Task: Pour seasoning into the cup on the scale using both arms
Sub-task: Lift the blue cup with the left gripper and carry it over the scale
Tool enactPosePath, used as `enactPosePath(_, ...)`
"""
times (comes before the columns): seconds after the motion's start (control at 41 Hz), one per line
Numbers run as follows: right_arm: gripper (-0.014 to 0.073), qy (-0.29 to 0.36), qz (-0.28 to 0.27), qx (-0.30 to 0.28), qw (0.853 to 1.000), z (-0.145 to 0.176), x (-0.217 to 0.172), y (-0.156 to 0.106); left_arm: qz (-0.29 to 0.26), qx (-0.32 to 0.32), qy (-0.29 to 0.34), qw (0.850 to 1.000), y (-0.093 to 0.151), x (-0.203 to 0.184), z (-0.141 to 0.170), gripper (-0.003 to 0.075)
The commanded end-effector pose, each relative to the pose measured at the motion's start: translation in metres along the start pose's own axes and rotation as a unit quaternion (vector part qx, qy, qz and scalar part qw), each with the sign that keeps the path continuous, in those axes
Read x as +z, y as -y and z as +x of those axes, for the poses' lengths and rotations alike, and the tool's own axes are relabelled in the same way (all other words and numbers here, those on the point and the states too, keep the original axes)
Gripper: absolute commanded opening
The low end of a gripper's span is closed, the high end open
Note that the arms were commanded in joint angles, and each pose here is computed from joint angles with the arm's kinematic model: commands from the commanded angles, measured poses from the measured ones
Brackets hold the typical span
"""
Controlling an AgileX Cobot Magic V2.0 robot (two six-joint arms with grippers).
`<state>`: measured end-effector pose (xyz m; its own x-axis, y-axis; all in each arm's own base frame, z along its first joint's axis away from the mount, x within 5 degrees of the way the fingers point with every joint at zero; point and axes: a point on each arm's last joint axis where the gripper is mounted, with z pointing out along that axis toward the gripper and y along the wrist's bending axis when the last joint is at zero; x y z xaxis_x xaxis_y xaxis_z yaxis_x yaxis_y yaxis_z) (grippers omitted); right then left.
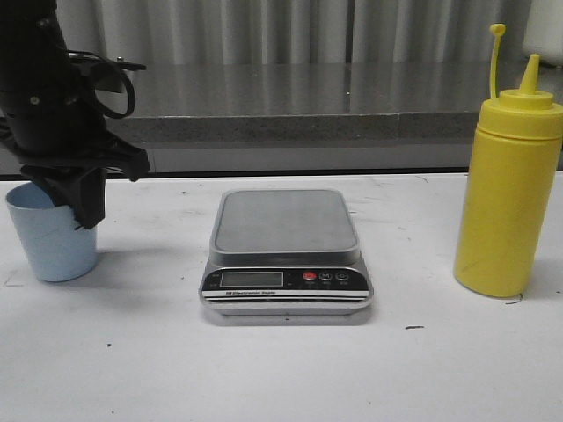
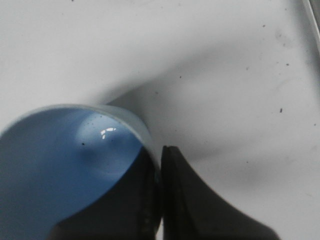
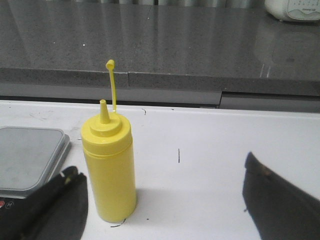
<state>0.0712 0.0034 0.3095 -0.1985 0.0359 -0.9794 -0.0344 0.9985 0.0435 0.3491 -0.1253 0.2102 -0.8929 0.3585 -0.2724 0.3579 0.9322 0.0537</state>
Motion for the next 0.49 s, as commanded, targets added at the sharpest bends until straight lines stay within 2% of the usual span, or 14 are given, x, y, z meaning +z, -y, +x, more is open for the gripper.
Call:
enactPosePath(0.0, 0.0642, 0.048, 0.000, 0.000, 0.999, -0.018, -0.002, 0.000, 0.000, 0.003, 0.025, 1.000, 0.000, -0.035, -0.011, -0.0020)
enactPosePath(0.195, 0.0642, 0.047, 0.000, -0.001, 0.999, -0.017, -0.002, 0.000, 0.003, 0.019, 0.042, 0.999, 0.013, -0.081, -0.034, -0.0020)
enactPosePath(0.317, 0.0642, 0.047, 0.000, -0.001, 0.999, -0.017, -0.002, 0.000, 0.013, 0.045, 0.079, 0.996, 0.036, -0.110, -0.047, -0.0020)
enactPosePath(0.464, 0.0642, 0.047, 0.000, -0.001, 0.999, -0.017, -0.002, 0.000, 0.031, 0.084, 0.111, 0.990, 0.073, -0.124, -0.060, -0.0020)
